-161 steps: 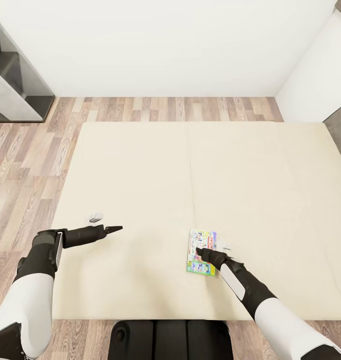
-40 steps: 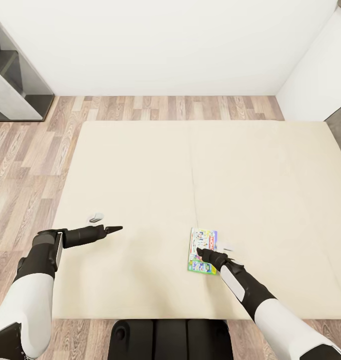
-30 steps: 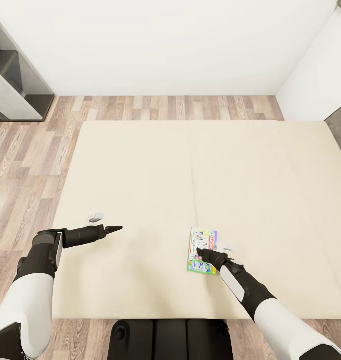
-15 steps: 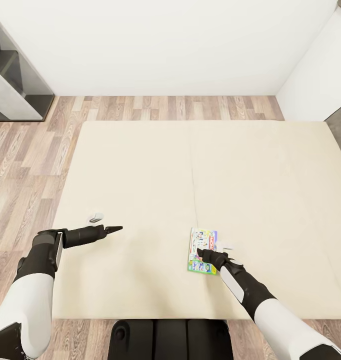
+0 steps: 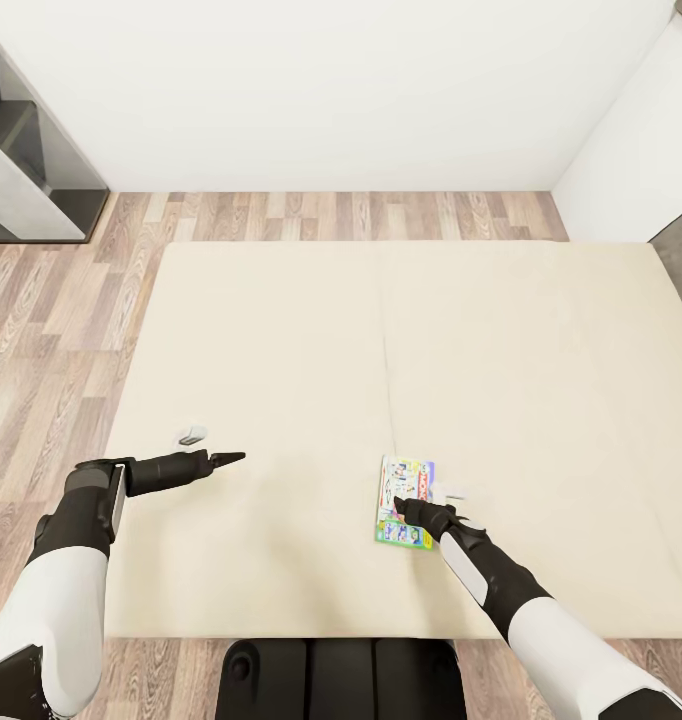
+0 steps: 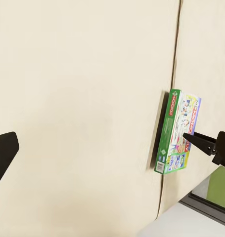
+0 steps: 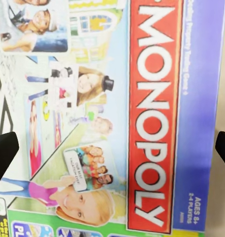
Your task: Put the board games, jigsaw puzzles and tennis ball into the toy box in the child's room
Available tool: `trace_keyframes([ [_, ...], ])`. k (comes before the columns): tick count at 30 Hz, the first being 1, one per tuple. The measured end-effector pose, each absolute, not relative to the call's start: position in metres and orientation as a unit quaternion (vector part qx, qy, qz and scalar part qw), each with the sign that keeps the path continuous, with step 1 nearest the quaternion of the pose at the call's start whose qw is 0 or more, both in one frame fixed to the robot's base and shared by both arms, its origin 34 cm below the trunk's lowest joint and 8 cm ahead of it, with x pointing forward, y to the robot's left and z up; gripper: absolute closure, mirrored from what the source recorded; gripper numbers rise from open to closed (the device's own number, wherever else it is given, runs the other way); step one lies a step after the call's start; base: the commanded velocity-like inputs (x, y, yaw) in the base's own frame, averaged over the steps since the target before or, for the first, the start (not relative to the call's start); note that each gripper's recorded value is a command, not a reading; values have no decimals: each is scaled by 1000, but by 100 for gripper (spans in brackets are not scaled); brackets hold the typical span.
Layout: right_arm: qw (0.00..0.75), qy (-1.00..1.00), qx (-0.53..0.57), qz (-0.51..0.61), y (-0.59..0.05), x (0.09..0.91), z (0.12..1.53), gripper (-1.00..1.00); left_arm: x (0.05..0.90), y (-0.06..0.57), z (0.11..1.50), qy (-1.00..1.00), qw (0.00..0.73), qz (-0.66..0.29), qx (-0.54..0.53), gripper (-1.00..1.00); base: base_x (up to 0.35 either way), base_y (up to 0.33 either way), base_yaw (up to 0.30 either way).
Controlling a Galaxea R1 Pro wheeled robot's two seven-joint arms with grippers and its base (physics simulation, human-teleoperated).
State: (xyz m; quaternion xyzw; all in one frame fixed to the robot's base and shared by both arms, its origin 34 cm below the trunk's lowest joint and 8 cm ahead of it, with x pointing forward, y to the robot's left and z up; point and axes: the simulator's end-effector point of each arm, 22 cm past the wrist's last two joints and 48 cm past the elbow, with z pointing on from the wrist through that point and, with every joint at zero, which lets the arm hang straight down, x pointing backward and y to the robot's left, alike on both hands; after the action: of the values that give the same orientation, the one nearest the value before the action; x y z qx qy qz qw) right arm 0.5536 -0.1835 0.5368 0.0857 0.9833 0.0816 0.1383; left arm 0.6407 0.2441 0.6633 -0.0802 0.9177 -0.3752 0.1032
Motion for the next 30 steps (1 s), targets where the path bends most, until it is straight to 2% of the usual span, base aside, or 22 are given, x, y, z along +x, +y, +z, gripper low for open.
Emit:
trace_keyframes([
  [30, 138, 983, 85, 81, -183, 554, 537, -100, 641, 244, 663, 918, 104, -375, -80, -100, -15, 11, 0],
])
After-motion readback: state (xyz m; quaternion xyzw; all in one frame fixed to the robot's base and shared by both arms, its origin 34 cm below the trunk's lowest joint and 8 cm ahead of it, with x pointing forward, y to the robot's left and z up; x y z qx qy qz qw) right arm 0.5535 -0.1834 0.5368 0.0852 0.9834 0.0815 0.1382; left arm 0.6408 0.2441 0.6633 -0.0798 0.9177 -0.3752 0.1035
